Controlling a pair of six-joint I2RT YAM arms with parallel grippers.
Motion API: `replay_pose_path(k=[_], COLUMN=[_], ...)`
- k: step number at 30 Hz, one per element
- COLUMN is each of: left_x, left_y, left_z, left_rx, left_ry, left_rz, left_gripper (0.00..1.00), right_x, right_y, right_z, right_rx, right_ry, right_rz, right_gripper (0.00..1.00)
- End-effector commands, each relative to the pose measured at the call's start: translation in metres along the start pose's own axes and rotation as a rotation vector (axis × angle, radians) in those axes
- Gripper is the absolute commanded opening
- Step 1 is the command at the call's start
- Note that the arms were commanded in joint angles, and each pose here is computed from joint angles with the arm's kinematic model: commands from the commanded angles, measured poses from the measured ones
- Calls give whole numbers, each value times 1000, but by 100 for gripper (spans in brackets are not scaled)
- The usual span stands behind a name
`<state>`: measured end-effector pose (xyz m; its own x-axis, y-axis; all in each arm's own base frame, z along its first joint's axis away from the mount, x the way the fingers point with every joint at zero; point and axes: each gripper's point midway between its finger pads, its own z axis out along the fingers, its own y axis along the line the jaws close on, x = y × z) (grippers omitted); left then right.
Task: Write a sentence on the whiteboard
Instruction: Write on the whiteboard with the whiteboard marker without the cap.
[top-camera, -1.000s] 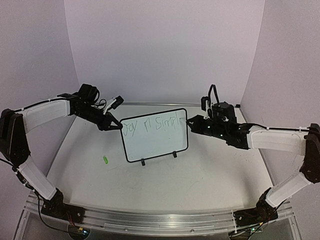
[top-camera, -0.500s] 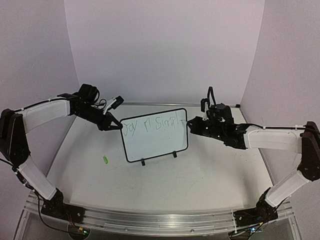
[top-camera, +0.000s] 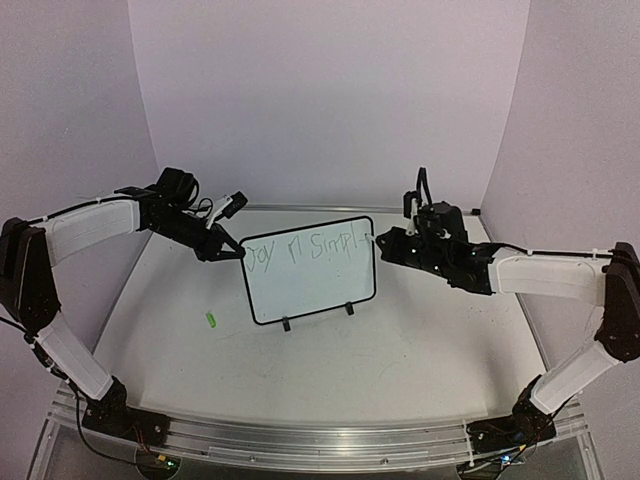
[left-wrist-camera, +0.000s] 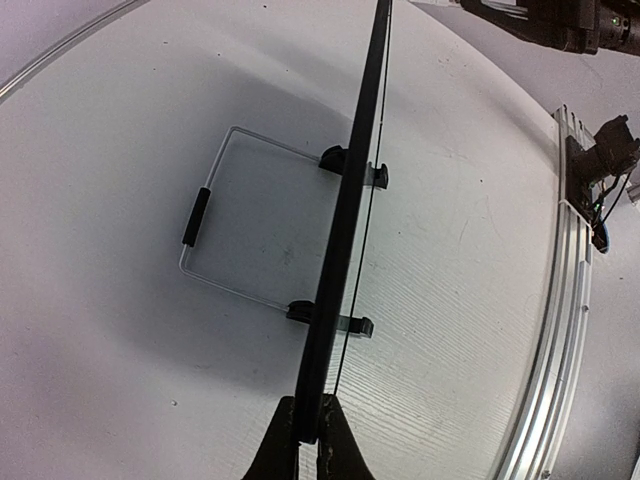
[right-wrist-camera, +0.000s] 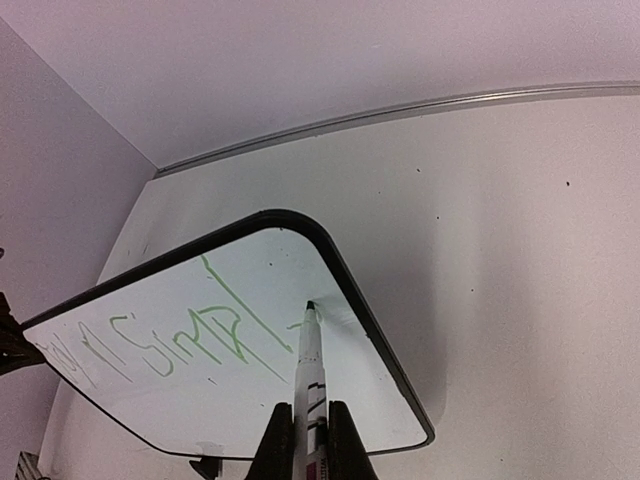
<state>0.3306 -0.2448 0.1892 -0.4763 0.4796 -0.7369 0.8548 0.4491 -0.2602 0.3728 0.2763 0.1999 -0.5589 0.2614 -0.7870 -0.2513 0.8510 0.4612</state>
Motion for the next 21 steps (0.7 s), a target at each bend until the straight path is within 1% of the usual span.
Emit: replay_pose_path(k=[1, 11, 21], left_x=[4, 4, 4], left_y=[18, 18, 18], left_z=[-3, -3, -3], left_rx=[-114, -114, -112], left_ry=[37, 38, 38], left_rz=[58, 57, 57], left_gripper=[0, 0, 0], right_x=[-31, -11, 18], right_y=[14, 14, -1], right_z=[-4, 9, 12], right_rx=[-25, -47, -24], right_ry=[-82, -12, 52], right_rz=[3, 13, 46], right_gripper=[0, 0, 0])
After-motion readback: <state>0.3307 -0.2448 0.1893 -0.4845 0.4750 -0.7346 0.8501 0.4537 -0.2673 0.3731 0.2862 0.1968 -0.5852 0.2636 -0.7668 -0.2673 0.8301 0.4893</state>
